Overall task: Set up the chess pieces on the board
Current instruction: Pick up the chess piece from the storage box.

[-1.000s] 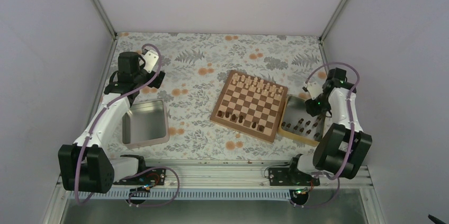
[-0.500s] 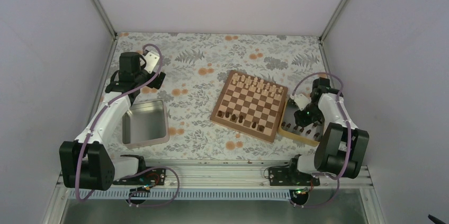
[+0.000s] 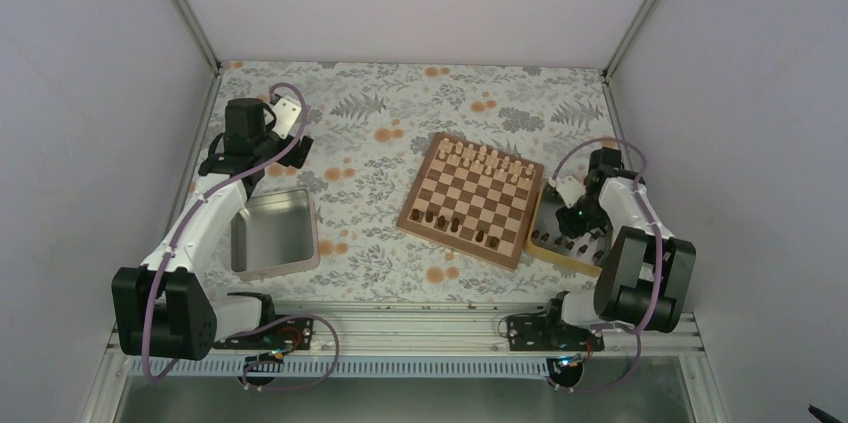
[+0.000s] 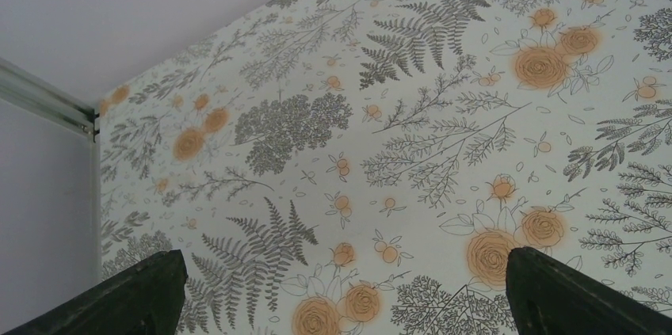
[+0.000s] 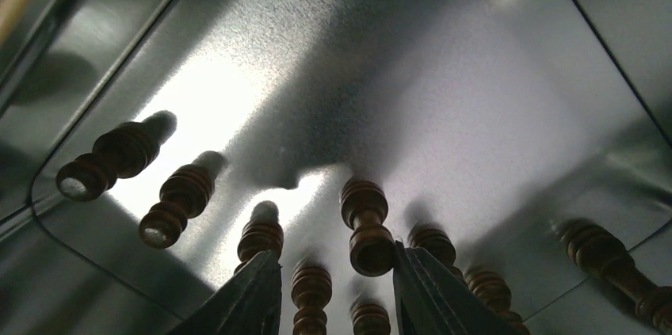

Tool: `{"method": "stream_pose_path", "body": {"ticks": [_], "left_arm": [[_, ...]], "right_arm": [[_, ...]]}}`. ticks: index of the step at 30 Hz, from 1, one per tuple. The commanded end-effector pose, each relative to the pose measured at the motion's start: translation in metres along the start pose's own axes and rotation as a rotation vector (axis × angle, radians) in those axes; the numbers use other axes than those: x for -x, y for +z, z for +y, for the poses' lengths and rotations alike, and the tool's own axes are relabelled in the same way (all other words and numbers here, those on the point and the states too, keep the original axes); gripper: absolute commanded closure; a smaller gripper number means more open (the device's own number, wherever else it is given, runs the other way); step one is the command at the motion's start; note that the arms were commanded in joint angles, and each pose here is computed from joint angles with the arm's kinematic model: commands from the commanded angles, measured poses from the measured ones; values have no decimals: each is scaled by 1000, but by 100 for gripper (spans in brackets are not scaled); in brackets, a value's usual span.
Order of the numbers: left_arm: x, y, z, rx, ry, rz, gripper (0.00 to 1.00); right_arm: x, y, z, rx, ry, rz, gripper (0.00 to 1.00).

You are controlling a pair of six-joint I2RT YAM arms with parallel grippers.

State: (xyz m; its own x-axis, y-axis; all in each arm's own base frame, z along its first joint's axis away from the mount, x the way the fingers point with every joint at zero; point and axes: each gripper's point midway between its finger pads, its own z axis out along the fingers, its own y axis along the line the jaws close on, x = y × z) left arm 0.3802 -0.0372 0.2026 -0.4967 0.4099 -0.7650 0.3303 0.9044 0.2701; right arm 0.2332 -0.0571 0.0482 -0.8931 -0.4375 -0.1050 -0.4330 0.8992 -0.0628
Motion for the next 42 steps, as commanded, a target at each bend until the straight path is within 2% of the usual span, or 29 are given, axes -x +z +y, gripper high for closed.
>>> {"method": "stream_pose_path", "body": {"ticks": [1, 10, 15, 21, 26, 42], "left_arm": [[9, -6, -1, -9, 6, -33, 0], [9, -4, -5, -33, 7, -33, 0], [9, -5, -6, -38, 7, -37, 0], [9, -6, -6, -36, 8, -38, 0], [10, -7, -5, -32, 7, -42, 0], [12, -10, -3, -19, 6, -55, 0]], "right_arm": [[10, -1, -7, -14, 11, -24, 62], [9, 7, -9, -11, 18, -7, 64], [10, 11, -10, -10, 18, -6, 71], [12, 9, -17, -43, 23, -12, 83], [12, 4, -20, -64, 24, -21, 88], [29, -35, -24, -104, 8, -119, 92]]}}
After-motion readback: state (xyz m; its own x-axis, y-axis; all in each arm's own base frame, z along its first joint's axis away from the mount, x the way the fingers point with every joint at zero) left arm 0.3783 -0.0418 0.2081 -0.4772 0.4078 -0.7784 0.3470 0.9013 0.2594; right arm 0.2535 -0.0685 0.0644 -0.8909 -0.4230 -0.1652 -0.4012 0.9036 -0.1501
